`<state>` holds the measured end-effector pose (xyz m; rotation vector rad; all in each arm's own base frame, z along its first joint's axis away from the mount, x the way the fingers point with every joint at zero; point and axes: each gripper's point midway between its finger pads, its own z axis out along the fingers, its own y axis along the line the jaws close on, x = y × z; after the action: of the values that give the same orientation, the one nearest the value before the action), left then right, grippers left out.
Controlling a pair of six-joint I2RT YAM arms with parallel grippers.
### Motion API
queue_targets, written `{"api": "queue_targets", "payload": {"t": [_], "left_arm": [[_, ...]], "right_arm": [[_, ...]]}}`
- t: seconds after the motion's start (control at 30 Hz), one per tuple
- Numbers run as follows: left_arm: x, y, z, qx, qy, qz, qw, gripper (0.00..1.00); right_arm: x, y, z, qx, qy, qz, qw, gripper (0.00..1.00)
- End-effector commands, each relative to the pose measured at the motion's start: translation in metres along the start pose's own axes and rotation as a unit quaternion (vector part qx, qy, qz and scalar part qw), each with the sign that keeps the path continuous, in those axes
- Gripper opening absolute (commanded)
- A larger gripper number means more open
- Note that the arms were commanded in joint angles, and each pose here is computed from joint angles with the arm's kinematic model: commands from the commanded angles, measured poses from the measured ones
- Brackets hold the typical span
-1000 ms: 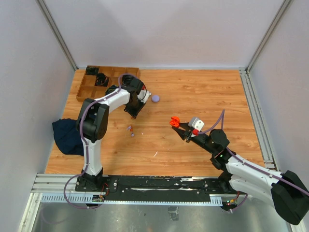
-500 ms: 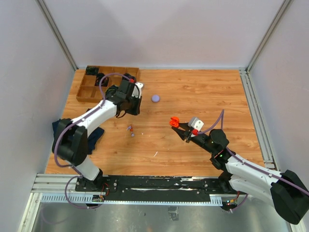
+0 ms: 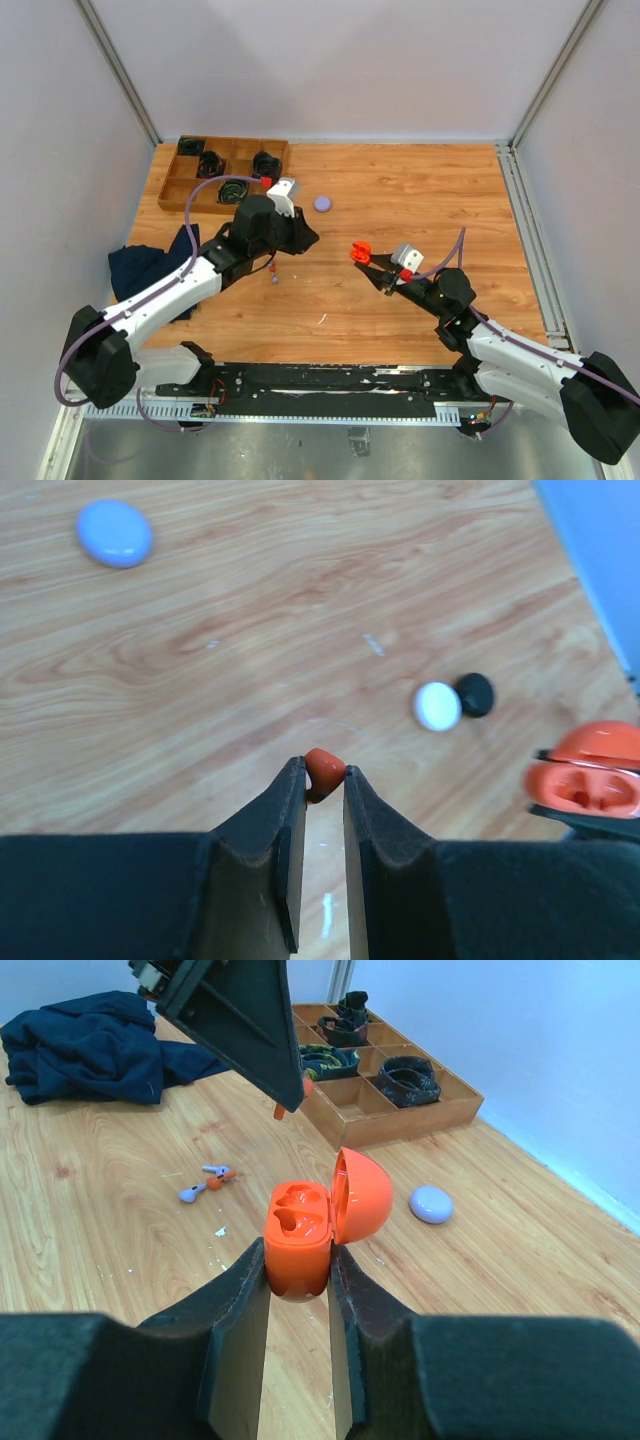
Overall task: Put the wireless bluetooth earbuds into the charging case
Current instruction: Pick up the earbud from the center of the board, then place the earbud in the charging case.
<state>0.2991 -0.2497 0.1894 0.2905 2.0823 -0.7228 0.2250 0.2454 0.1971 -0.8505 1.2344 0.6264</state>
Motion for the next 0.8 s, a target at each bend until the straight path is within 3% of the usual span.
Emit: {"api": "queue_targets", "payload": {"t": [0.0, 0.33, 0.77], "left_arm": [[-0.021, -0.037, -0.011, 0.042, -0.068, -0.044, 0.996, 0.2], [-0.035, -0.099, -0.042, 0.142, -0.136, -0.104, 0.975, 0.19], [-0.026, -0.14, -0.047, 0.199, -0.127, -0.14, 0.961, 0.18]], "right_arm": [[-0.015, 0.01, -0.001, -0.02, -0.042, -0.009, 0.999, 0.1], [-0.031, 0.014, 0.003, -0.032, -0.083, -0.001, 0.996, 0.1], [-0.036, 0.015, 0.004, -0.035, -0.094, 0.003, 0.995, 0.1]]}}
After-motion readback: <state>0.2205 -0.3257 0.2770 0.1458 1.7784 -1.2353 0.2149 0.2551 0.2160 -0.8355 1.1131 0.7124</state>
